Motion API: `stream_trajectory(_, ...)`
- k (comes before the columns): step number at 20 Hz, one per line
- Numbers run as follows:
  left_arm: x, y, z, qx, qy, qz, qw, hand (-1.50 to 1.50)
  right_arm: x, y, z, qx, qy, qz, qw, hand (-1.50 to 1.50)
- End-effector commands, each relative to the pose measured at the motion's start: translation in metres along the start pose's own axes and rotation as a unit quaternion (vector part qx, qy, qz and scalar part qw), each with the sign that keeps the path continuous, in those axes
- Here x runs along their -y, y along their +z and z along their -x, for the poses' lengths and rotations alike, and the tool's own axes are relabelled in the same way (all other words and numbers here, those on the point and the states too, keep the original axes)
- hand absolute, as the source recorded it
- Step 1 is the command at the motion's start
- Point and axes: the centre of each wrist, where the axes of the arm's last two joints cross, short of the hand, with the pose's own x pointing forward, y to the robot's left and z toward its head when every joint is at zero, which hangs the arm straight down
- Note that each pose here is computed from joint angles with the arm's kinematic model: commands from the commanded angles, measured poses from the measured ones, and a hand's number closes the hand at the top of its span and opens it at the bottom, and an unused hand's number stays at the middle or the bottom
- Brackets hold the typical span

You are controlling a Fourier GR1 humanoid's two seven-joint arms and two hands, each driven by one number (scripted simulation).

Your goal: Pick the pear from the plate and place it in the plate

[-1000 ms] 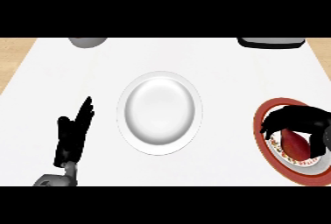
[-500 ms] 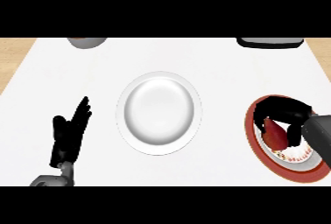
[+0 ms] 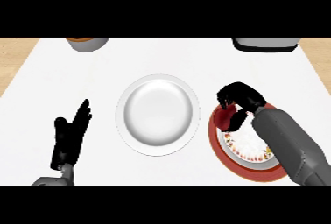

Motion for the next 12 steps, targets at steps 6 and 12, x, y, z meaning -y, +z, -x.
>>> stream_trajectory(6,-0.002,-0.003,0.002,-0.008,-0.008,-0.004,0.9999,0.0,0.019,-0.079,-0.138,-0.121,-0.058,0.255,0.958,1.5)
stream_trajectory(12,0.0,-0.002,0.004,-0.011,-0.007,0.002,0.9999,0.0,0.038,-0.098,-0.191,-0.225,-0.048,0.369,0.901,1.5)
